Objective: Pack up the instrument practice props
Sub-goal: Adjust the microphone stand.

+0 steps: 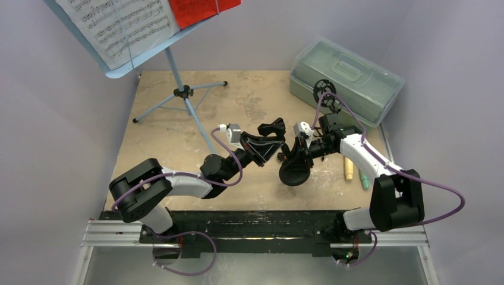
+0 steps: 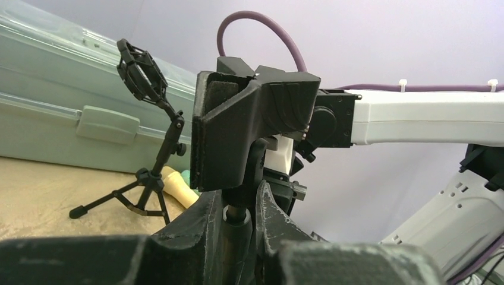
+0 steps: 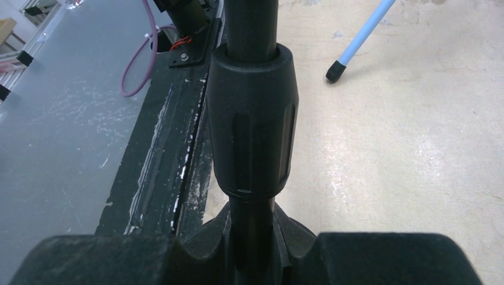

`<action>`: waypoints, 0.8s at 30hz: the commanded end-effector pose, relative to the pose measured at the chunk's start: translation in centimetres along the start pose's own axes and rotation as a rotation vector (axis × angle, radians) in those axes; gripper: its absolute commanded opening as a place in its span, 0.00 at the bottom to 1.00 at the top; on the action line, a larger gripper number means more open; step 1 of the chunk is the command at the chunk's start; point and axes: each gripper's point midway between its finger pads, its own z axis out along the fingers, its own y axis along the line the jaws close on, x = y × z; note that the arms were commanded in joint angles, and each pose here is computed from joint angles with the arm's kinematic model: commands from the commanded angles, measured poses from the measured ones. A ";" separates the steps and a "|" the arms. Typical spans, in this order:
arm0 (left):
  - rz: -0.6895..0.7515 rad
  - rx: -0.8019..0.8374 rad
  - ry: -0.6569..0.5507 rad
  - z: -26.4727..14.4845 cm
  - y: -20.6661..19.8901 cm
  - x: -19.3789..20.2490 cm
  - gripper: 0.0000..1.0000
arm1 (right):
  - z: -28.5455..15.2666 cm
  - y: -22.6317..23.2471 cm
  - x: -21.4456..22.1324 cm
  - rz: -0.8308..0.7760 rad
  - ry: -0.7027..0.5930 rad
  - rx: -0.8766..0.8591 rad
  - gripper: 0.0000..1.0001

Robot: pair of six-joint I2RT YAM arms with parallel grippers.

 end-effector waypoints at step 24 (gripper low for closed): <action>-0.035 0.158 0.061 -0.7 -1.7 3.1 0.59 | -0.3 0.2 -3.1 -0.048 -0.087 -0.026 0.00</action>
